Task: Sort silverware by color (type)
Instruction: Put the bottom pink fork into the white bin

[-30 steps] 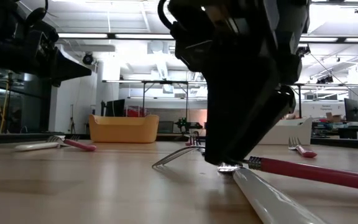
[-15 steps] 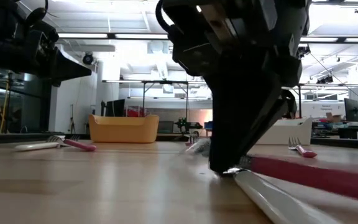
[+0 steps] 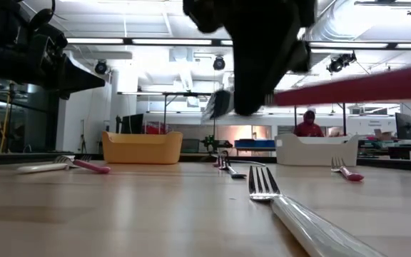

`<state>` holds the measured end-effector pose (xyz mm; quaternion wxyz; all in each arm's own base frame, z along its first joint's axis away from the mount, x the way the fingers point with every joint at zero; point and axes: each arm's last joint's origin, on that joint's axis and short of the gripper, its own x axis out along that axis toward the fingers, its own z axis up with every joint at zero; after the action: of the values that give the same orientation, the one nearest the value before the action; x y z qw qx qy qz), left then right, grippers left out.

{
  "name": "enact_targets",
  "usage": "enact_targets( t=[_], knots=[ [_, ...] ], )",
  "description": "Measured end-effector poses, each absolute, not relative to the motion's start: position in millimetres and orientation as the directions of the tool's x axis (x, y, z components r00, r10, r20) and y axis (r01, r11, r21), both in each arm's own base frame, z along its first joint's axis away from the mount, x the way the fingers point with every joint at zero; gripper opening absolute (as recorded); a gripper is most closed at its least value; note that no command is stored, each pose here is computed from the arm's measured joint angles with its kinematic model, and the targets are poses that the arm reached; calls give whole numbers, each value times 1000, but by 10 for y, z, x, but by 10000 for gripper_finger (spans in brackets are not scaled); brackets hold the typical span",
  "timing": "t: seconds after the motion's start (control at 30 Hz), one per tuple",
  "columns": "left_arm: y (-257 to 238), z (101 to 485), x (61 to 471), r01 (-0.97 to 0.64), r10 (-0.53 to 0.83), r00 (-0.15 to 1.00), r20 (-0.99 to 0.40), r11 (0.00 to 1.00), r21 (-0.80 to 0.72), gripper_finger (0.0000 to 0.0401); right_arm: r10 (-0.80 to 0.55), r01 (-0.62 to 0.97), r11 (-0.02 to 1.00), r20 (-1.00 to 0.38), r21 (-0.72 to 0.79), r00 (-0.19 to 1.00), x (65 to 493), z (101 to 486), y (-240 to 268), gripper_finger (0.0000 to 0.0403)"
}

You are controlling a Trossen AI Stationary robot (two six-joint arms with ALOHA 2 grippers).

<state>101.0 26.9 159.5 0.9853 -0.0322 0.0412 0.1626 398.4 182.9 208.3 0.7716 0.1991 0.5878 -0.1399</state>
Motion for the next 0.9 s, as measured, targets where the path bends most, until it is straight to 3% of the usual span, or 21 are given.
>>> enact_targets(
  t=[0.27, 0.47, 0.7, 0.9],
  knots=[
    [269, 1595, 1010, -324, 318, 944, -91, 945, -50, 0, -229, 406, 890, -973, -206, 10, 3822, 2673, 1323, 2],
    [268, 1595, 1010, -323, 318, 944, -92, 945, -49, 0, -345, 332, 893, -936, -304, 72, 3760, 3043, 708, 1],
    [268, 1595, 1010, -323, 318, 944, -92, 945, -50, 0, -482, 190, 859, -876, -476, -17, 3409, 3175, -212, 1],
    [268, 1596, 1010, -323, 318, 944, -91, 945, -50, 0, -503, 75, 852, -851, -517, -150, 3010, 2922, -911, 1]
  ],
)
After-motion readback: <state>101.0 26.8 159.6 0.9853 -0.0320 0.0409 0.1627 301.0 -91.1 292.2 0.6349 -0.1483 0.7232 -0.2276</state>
